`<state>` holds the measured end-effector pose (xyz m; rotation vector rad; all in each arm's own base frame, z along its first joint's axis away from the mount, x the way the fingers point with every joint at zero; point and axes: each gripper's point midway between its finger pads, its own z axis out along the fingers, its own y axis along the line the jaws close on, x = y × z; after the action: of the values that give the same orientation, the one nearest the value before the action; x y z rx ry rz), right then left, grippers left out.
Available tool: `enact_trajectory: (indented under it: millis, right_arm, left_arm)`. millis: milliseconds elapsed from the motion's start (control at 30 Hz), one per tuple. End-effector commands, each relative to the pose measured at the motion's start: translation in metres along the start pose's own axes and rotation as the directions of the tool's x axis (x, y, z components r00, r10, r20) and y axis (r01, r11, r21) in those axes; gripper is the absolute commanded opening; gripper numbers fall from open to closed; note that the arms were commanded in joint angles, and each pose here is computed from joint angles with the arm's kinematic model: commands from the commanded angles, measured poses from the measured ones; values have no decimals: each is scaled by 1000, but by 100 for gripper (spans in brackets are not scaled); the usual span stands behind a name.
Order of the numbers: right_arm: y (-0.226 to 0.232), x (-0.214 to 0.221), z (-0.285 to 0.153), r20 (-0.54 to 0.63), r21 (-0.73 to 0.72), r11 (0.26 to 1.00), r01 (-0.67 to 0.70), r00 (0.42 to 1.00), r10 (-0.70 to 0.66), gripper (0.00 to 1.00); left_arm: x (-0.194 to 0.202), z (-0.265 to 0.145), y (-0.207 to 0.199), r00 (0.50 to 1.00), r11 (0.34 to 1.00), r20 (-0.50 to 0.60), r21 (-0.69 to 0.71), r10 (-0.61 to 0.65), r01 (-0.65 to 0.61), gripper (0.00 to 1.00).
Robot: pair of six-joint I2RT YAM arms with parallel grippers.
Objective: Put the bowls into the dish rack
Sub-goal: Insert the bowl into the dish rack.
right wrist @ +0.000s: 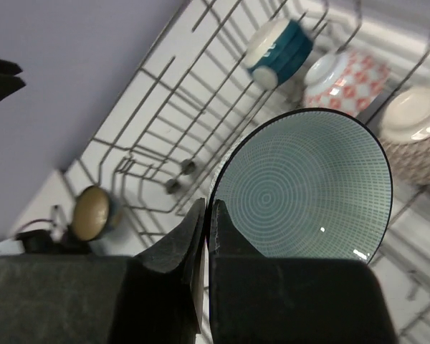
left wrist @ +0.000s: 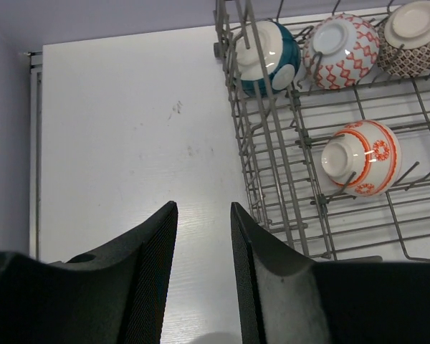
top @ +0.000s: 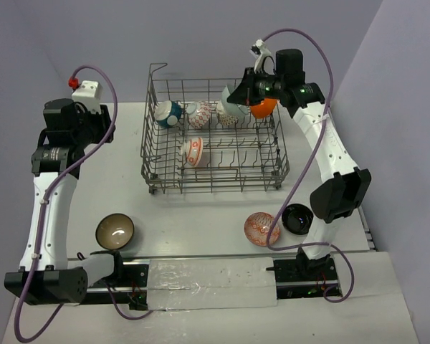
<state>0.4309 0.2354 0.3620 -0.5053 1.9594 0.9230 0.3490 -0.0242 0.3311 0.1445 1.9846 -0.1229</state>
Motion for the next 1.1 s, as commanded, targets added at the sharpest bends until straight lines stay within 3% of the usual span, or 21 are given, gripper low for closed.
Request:
enact_trajectory:
  millis: [0, 233, 633, 1067]
  right_arm:
    - [28, -8, -19, 27, -207, 973, -107, 993, 114, 0]
    - [16, 12, -38, 40, -328, 897, -295, 945, 326, 0]
    - [31, 28, -46, 44, -510, 747, -427, 854, 518, 0]
    - [2, 52, -20, 97, -482, 756, -443, 830, 549, 0]
  left_arm:
    - [-15, -12, 7, 997, 1000, 75, -16, -13, 14, 41]
    - [-5, -15, 13, 996, 1000, 84, -13, -27, 28, 41]
    - [18, -14, 9, 996, 997, 50, 12, -78, 78, 40]
    - [26, -17, 19, 992, 994, 59, 1, -114, 114, 41]
